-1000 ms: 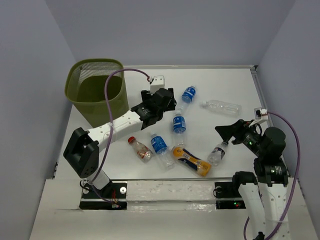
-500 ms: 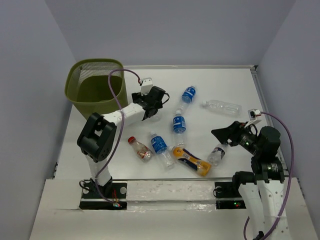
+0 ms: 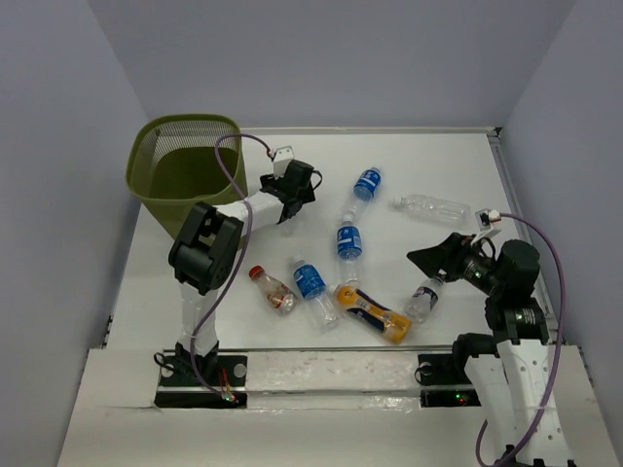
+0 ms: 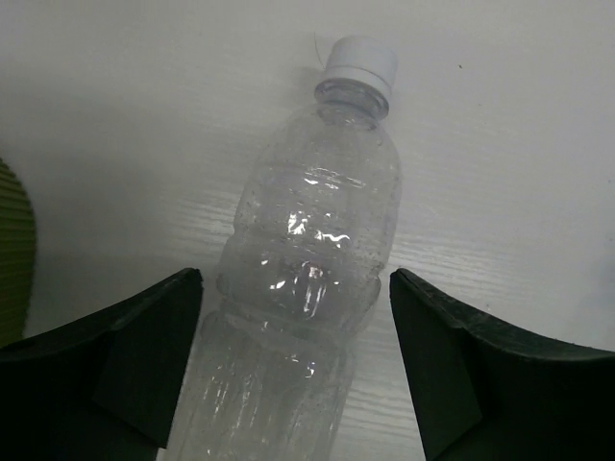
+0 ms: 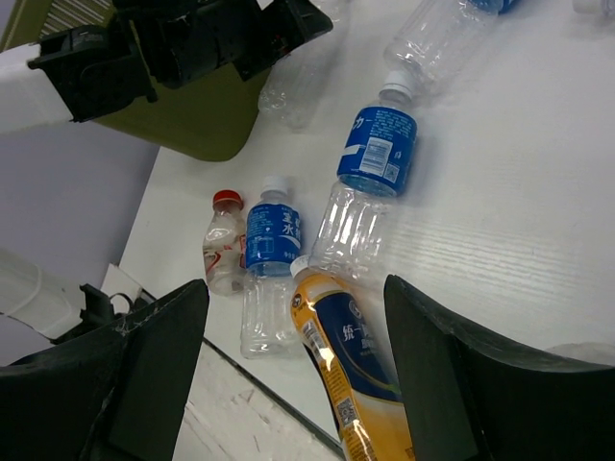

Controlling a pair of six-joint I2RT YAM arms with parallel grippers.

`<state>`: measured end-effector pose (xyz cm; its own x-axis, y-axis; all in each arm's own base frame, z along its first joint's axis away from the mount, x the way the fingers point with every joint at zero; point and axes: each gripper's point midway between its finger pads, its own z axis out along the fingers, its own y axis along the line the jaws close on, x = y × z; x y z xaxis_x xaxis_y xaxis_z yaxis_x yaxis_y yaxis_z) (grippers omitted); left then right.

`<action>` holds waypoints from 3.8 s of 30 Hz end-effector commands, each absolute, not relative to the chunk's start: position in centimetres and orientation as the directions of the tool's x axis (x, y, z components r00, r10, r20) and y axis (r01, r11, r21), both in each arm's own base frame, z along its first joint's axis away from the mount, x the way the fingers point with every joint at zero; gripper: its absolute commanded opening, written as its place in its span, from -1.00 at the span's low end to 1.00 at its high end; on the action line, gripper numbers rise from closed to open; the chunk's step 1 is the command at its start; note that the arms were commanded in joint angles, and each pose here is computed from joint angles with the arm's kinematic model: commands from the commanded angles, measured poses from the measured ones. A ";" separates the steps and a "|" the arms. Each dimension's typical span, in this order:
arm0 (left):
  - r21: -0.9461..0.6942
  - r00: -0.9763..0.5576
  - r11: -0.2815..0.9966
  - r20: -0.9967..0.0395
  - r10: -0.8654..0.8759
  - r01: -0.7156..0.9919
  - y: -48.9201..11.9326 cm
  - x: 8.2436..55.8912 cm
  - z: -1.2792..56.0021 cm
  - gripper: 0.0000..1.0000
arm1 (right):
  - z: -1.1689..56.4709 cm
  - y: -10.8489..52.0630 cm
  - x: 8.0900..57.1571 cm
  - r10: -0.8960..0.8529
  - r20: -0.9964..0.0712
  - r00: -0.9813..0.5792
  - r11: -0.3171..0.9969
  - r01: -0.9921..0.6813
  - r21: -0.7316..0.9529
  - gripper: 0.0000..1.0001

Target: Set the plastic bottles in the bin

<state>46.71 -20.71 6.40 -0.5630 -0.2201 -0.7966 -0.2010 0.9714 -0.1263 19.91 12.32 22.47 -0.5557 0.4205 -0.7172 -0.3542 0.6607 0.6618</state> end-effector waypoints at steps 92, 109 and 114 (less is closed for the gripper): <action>-0.421 -0.211 0.672 -0.903 -0.375 0.609 -15.9 20.4 37.5 0.98 | 8.8 20.3 52.8 0.398 -0.682 -0.613 0.917 0.258 0.303 0.33; -0.649 -0.500 0.761 -0.661 -0.560 0.006 -11.0 19.9 24.0 0.98 | 45.4 35.4 44.6 0.316 -0.947 -0.065 0.846 -0.432 0.312 -0.01; -0.667 -0.524 0.731 -0.577 -0.626 -0.140 -9.8 18.2 21.8 0.98 | 52.2 41.8 41.7 0.350 -0.934 0.067 0.754 -0.612 0.239 -0.01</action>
<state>19.74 -11.16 24.08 -0.4972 -0.5596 -0.6631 0.0268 0.7539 -0.6564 42.08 38.66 47.60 -0.0817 0.3477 -0.9340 -0.5061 0.7929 0.3394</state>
